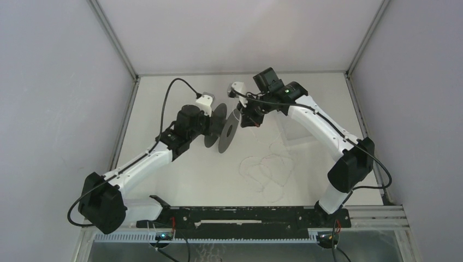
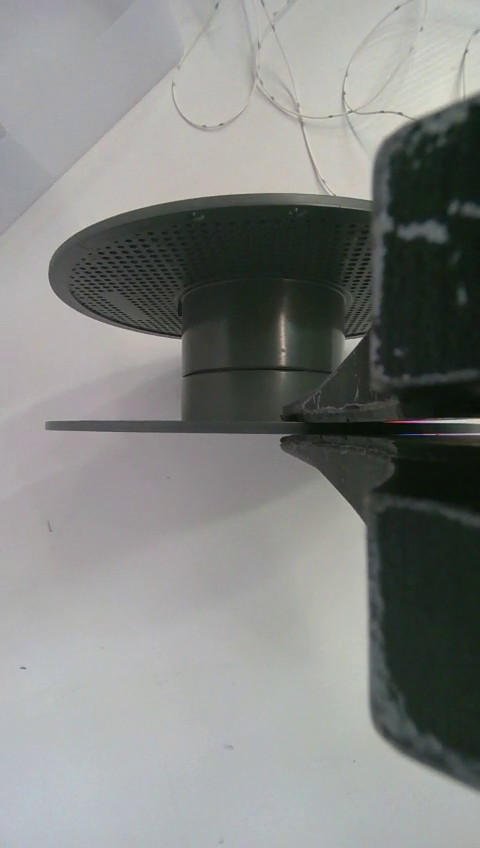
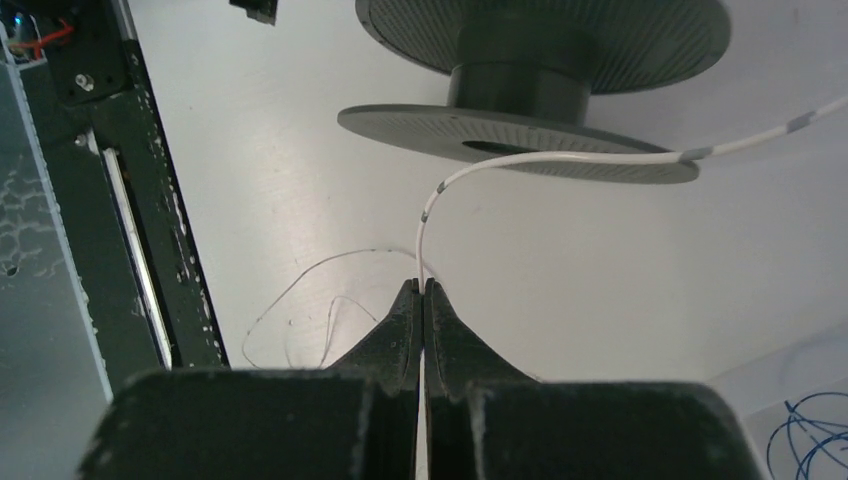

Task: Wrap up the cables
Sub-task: Adjust the cable at the center of the board.

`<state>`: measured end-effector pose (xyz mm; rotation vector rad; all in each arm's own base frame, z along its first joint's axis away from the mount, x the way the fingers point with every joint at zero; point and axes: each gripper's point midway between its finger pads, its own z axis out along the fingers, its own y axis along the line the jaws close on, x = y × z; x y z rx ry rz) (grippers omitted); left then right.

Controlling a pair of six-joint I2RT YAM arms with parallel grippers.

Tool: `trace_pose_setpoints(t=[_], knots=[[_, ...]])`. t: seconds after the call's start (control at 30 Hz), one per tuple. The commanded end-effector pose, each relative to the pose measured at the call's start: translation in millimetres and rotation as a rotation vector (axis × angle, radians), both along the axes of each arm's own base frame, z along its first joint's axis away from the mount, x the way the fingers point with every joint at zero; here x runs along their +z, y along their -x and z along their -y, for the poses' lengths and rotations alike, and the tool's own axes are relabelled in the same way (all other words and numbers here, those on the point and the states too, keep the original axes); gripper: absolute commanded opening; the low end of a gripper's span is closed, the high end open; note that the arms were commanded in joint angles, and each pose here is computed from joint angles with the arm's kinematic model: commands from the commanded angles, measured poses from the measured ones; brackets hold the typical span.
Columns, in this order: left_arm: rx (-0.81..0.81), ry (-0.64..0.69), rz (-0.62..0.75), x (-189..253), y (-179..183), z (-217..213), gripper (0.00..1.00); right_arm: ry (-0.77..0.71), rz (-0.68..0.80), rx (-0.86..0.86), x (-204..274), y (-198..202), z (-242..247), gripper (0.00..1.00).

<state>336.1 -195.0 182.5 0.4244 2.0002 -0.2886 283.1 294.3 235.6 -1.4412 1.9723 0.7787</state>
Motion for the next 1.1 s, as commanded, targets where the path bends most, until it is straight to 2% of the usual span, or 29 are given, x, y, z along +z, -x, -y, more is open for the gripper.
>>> trace_pose_setpoints(t=[0.0, 0.17, 0.4, 0.63, 0.73, 1.07], knots=[[-0.005, 0.116, 0.150, 40, -7, 12, 0.00, 0.080, 0.033, -0.027, 1, -7, 6, 0.00], [-0.031, 0.122, 0.150, 33, -2, 15, 0.00, 0.101, -0.034, -0.008, -11, 2, 7, 0.00], [0.053, 0.133, 0.138, 29, -6, 6, 0.00, -0.040, -0.260, 0.031, -4, 37, -18, 0.00], [0.039, 0.124, 0.138, 33, -4, 15, 0.00, -0.107, -0.359, 0.066, -5, 51, -38, 0.00], [0.033, 0.098, 0.154, 32, -5, 13, 0.01, -0.092, -0.367, 0.086, -9, 50, -34, 0.00], [-0.079, 0.101, 0.169, 39, 2, 28, 0.24, -0.089, -0.429, 0.117, -12, 56, -10, 0.00]])
